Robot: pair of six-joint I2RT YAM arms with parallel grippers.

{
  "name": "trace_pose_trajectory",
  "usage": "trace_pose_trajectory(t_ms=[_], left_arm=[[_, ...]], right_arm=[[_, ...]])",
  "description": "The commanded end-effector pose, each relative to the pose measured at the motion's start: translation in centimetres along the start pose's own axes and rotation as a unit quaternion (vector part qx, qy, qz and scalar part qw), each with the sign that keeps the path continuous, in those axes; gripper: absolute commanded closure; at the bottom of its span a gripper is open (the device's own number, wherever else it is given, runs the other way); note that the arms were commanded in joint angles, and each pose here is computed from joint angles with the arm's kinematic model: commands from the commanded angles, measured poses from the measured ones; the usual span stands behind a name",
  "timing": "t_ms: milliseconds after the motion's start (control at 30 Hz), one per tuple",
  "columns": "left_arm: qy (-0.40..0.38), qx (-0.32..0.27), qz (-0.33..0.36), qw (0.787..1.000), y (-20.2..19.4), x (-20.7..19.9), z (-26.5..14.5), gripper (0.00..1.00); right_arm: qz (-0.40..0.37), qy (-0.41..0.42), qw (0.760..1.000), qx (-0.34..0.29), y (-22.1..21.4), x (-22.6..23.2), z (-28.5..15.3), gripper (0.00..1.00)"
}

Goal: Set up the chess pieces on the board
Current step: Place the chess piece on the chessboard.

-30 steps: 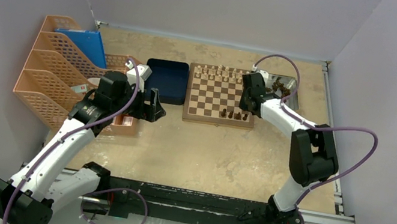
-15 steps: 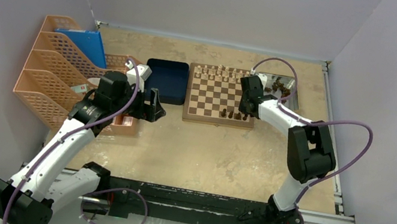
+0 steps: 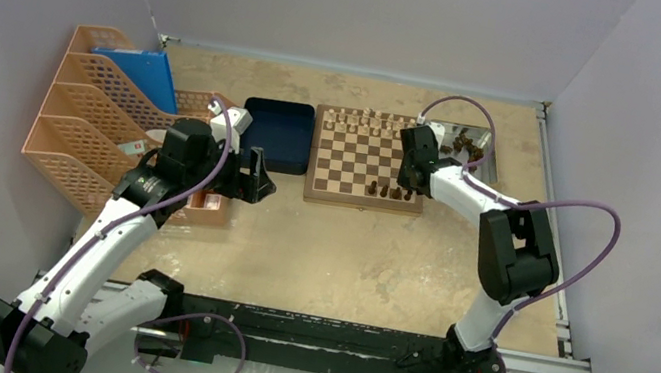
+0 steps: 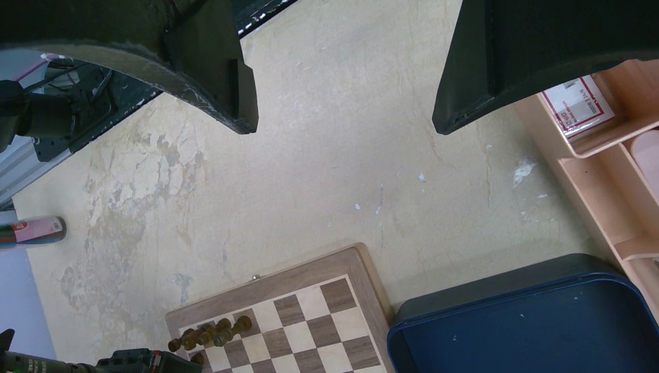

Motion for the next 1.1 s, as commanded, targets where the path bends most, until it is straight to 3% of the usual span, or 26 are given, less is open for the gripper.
trace_pose_trajectory(t_ms=[0, 567, 833, 1067], left_arm=[[-0.005, -0.019, 0.007, 1.000, 0.5, -0.3, -0.3, 0.17], [-0.001, -0.021, 0.007, 1.000, 0.6, -0.2, -0.3, 0.17], [0.000, -0.021, 0.008, 1.000, 0.6, -0.2, -0.3, 0.17], [0.001, -0.021, 0.007, 1.000, 0.6, -0.2, -0.3, 0.17]], right_arm=[[0.011, -0.015, 1.000, -0.018, 1.0, -0.4, 0.0, 0.82], [0.012, -0.014, 1.000, -0.024, 1.5, -0.1, 0.5, 0.80], [0.017, -0.009, 0.999, -0.032, 2.2, 0.1, 0.2, 0.65], [0.025, 0.009, 0.998, -0.053, 4.8, 0.6, -1.1, 0.61]])
Point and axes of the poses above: each gripper's point midway between its finger pads, its own z axis out along the fingers, its own x axis along the line the jaws close on, y = z × x, the point moved 2 cm from there along -z, back along the fingers, and after that the axes turned 10 degrees about -z, right-handed, at the moved point
